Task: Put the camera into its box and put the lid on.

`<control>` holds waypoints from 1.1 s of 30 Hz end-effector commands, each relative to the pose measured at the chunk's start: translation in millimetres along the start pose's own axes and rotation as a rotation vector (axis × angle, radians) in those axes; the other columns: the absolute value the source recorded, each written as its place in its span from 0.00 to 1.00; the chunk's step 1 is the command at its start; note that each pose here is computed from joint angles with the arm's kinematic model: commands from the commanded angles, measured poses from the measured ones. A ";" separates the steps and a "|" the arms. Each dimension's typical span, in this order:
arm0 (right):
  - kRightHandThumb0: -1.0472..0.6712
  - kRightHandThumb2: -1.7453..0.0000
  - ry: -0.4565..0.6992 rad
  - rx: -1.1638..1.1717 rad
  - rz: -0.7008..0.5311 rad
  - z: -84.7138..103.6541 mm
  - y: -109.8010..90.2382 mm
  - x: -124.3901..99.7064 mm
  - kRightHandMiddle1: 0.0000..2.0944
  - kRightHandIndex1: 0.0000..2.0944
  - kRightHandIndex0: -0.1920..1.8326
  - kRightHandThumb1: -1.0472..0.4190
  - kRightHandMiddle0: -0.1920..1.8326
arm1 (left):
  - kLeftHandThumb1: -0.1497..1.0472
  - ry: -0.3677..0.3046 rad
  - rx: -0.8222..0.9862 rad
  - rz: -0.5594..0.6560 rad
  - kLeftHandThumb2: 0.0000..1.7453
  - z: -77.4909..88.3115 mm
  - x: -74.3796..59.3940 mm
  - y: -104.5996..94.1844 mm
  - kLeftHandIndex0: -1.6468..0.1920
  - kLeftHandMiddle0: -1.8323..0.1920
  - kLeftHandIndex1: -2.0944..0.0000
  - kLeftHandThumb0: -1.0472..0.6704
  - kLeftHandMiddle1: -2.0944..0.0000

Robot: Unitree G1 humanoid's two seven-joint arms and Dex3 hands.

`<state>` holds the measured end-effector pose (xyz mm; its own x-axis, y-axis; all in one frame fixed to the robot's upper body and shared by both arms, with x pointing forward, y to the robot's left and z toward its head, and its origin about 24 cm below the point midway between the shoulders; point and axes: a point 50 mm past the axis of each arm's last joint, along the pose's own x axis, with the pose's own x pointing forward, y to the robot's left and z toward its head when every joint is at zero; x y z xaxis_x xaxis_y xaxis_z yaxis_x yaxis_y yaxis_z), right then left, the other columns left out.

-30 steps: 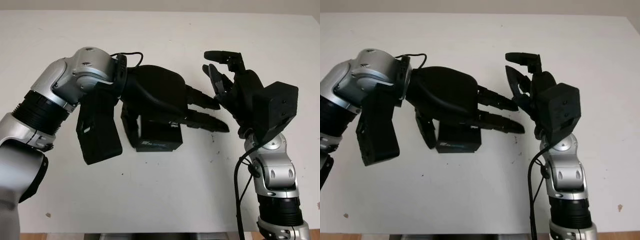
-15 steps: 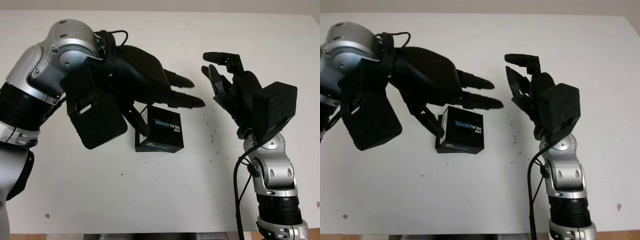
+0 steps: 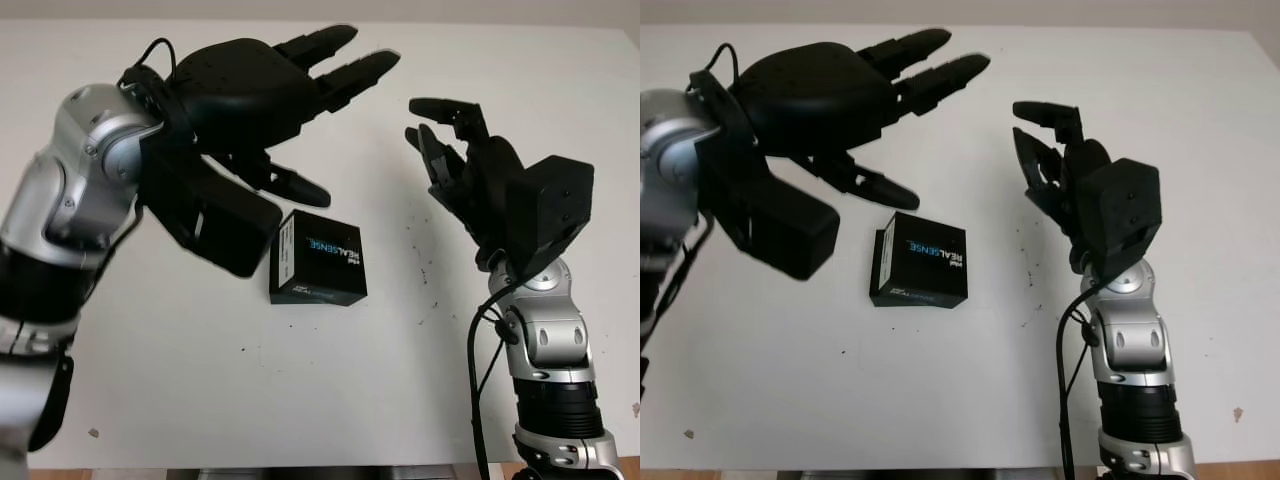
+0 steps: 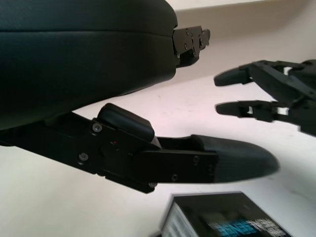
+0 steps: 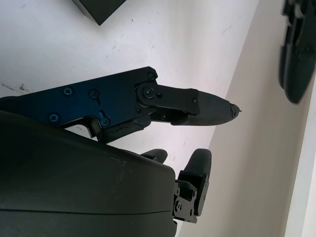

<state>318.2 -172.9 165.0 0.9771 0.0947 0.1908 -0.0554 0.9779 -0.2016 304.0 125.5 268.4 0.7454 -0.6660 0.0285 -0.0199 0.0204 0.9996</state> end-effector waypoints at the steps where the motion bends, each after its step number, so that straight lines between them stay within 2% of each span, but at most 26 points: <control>1: 0.21 0.72 -0.010 0.005 -0.007 1.8 -4.0 -0.4 0.53 0.17 0.17 0.00 0.00 | 1.00 -0.003 -0.046 -0.004 0.23 0.7 -9.0 -6.1 1.00 1.00 1.00 0.00 1.00; 8: 0.22 0.71 -0.023 -0.015 -0.033 7.6 -11.0 -1.4 0.49 0.15 0.17 0.00 0.03 | 1.00 0.004 -0.221 -0.130 0.26 2.2 -27.9 -16.0 1.00 1.00 1.00 0.00 1.00; 16: 0.24 0.70 -0.072 -0.027 -0.097 19.3 -26.9 3.3 0.50 0.16 0.18 0.00 0.02 | 1.00 0.005 -0.184 -0.189 0.23 7.2 -36.9 -19.0 1.00 1.00 1.00 0.00 1.00; 25: 0.25 0.70 -0.115 -0.016 -0.138 25.9 -38.6 5.4 0.55 0.17 0.18 0.00 0.00 | 1.00 -0.009 -0.112 -0.203 0.22 11.9 -33.9 -29.9 1.00 1.00 1.00 0.00 1.00; 33: 0.25 0.70 -0.109 0.000 -0.138 24.9 -39.4 4.5 0.50 0.16 0.16 0.00 0.00 | 1.00 -0.013 -0.072 -0.202 0.17 22.8 -29.1 -48.8 1.00 1.00 1.00 0.00 1.00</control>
<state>321.4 -203.4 194.4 0.9527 -0.0134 0.3037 0.0667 0.9839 -0.1658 272.0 130.6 221.2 0.7316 -0.6578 -0.1790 0.1887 -0.0569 0.9804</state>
